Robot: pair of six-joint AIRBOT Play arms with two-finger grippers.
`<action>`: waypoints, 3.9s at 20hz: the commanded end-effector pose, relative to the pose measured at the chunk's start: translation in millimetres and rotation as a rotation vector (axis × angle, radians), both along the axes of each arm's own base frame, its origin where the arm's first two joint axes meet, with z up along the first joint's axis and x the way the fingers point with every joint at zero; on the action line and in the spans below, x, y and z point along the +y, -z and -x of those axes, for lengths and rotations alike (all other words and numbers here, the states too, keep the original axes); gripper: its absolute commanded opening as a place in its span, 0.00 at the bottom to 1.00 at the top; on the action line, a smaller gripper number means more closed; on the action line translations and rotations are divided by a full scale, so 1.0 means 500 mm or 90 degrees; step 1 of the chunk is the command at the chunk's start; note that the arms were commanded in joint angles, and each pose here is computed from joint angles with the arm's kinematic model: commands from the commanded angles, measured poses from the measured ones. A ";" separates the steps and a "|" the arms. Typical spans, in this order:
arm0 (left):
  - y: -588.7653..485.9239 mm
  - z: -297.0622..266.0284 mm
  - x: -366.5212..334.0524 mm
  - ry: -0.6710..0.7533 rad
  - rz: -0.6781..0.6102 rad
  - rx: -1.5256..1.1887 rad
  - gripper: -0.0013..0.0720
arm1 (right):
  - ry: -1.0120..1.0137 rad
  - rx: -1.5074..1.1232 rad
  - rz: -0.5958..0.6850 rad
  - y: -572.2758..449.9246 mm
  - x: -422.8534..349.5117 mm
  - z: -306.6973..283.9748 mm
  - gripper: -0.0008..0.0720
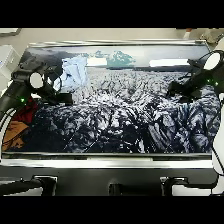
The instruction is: Fold the clothes and pants, and hang the long-sleeved shirts on hangers.
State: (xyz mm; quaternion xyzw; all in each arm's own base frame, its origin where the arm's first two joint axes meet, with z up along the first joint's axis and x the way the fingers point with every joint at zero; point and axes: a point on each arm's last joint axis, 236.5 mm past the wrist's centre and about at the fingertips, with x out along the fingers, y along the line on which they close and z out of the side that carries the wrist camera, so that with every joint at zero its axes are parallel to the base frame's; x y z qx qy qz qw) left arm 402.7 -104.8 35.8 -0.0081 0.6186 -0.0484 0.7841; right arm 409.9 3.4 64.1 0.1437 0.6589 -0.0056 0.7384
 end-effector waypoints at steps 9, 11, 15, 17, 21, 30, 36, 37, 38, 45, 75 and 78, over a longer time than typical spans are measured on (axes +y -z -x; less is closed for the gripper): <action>0.001 0.000 -0.001 0.001 0.000 0.001 0.99 | 0.000 0.001 0.000 0.000 0.001 0.000 0.87; 0.001 0.000 -0.001 0.001 0.000 0.001 0.99 | 0.000 -0.001 0.000 0.000 0.001 -0.001 0.87; -0.010 -0.039 -0.017 -0.011 0.027 -0.052 0.99 | 0.015 -0.079 0.004 -0.011 -0.004 -0.059 0.87; -0.030 -0.109 -0.040 -0.017 0.061 -0.144 0.99 | 0.016 -0.085 0.006 -0.011 -0.006 -0.063 0.87; -0.067 -0.242 -0.058 -0.022 0.089 -0.320 0.99 | 0.024 -0.154 0.052 -0.022 -0.040 -0.113 0.87; 0.137 -0.522 0.181 -0.569 0.455 -0.214 0.99 | 0.038 -0.236 0.063 -0.042 -0.052 -0.173 0.82; 0.233 -0.516 0.099 -0.545 0.542 -0.118 0.99 | 0.040 -0.225 0.028 -0.027 -0.029 -0.176 0.76; 0.244 -0.513 0.087 -0.542 0.540 -0.111 0.99 | 0.040 -0.225 0.023 -0.028 -0.026 -0.176 0.76; 0.253 -0.512 0.078 -0.540 0.539 -0.107 0.99 | 0.040 -0.225 0.022 -0.028 -0.025 -0.176 0.78; 0.232 -0.578 0.090 -0.580 0.553 -0.229 0.89 | 0.033 -0.189 0.013 -0.017 -0.017 -0.151 0.77; -0.052 0.206 -0.744 0.283 0.399 -0.219 0.08 | -0.007 -0.441 0.056 -0.422 0.002 0.052 0.77; 0.038 0.248 -0.764 0.260 0.395 -0.082 1.00 | -0.014 -0.381 0.058 -0.379 -0.001 0.060 0.77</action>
